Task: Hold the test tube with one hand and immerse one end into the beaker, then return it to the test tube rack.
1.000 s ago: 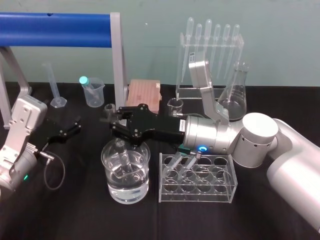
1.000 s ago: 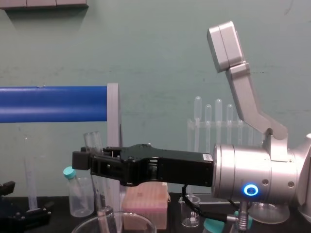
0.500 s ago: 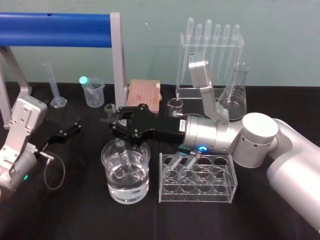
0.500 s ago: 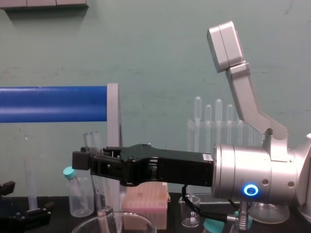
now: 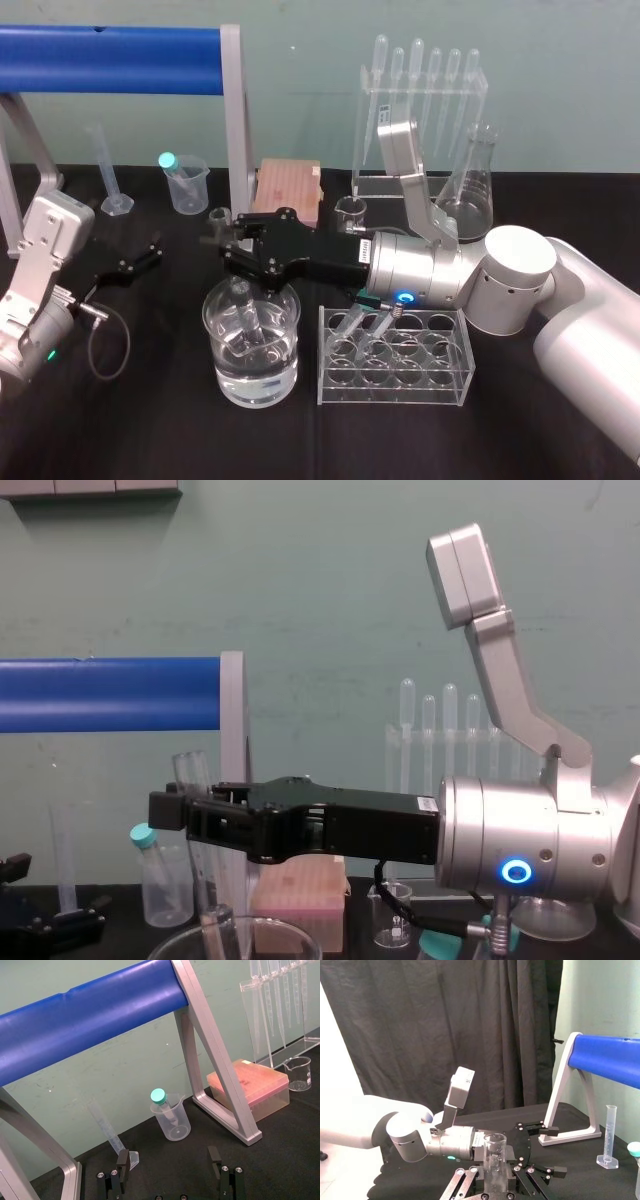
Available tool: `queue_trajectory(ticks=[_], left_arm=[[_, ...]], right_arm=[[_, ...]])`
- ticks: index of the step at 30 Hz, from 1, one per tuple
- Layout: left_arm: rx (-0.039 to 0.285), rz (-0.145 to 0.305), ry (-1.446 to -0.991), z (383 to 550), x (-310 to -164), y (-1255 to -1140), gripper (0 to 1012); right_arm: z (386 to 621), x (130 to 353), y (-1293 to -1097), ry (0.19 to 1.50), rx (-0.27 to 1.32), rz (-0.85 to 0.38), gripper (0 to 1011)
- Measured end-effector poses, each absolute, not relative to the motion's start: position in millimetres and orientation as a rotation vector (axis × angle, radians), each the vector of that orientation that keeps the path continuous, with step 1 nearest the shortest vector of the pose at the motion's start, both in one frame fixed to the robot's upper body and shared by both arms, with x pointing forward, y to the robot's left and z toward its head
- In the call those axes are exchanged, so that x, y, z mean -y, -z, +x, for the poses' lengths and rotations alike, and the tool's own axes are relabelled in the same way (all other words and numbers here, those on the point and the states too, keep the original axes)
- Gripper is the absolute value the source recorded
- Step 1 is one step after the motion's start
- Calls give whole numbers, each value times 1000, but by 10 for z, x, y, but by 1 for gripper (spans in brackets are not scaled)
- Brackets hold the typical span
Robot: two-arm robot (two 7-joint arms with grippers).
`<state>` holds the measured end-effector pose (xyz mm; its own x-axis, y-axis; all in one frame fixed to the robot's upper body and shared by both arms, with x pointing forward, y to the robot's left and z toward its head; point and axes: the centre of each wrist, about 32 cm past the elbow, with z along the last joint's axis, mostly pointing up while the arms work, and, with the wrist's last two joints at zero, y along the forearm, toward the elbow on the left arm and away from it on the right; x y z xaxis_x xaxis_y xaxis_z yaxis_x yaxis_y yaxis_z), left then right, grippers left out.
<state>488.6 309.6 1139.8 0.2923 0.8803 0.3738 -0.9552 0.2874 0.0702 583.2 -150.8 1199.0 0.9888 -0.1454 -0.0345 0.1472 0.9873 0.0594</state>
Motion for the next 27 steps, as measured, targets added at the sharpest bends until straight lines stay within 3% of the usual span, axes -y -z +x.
queue_trajectory(ticks=[27], left_arm=[[285, 304, -1248, 4886, -3097, -11398, 1000]], right_arm=[[5832, 1508, -11990, 147, -30, 62, 225]])
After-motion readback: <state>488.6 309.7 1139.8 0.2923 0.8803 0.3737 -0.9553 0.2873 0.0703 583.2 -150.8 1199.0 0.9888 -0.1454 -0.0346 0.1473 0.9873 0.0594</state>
